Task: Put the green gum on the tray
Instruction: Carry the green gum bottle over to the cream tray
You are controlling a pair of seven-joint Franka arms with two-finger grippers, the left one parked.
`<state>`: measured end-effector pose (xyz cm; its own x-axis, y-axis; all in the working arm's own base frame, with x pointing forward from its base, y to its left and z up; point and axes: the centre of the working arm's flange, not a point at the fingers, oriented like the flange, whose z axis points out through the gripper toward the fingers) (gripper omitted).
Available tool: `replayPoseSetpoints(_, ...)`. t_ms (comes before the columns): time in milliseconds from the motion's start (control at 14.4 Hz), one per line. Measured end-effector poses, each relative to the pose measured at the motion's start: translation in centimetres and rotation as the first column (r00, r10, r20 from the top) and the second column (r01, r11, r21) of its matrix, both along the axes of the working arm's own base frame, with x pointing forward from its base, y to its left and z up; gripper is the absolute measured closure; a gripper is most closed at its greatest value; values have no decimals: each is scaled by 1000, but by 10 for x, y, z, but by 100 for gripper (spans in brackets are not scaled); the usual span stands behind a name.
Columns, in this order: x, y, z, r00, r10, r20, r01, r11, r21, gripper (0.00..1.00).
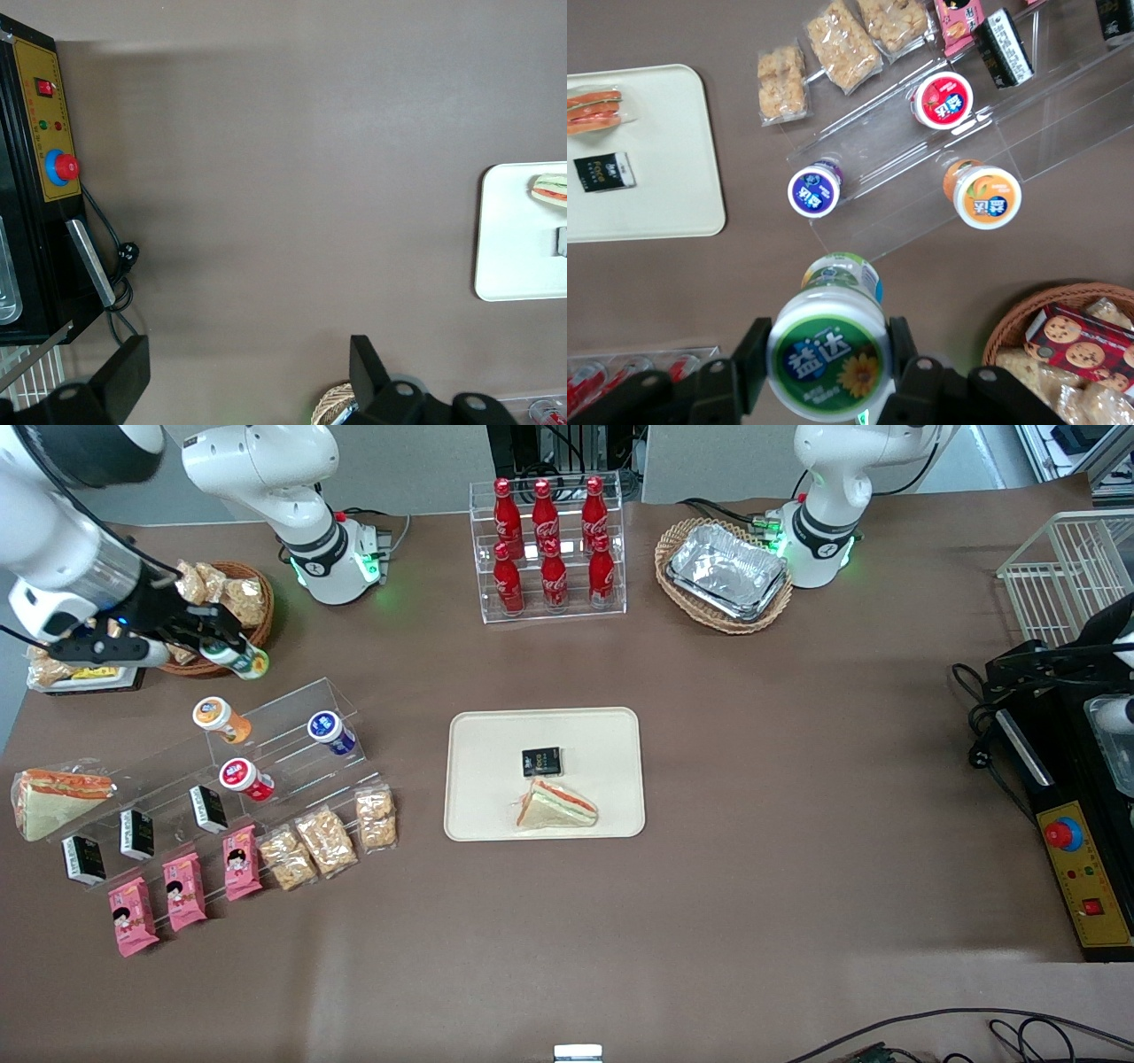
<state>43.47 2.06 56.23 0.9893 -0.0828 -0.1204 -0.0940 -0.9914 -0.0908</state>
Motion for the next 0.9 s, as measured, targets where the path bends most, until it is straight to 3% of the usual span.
replayPoseSetpoints(208,7,1,25,1000,7,-14,-7,1000,-2,41)
replayPoseSetpoints(415,14,20,21,1000,-3,-28,4,1000,30,41)
replayPoseSetpoints(900,31,177,-32,997,-79,9,79,996,-42,41)
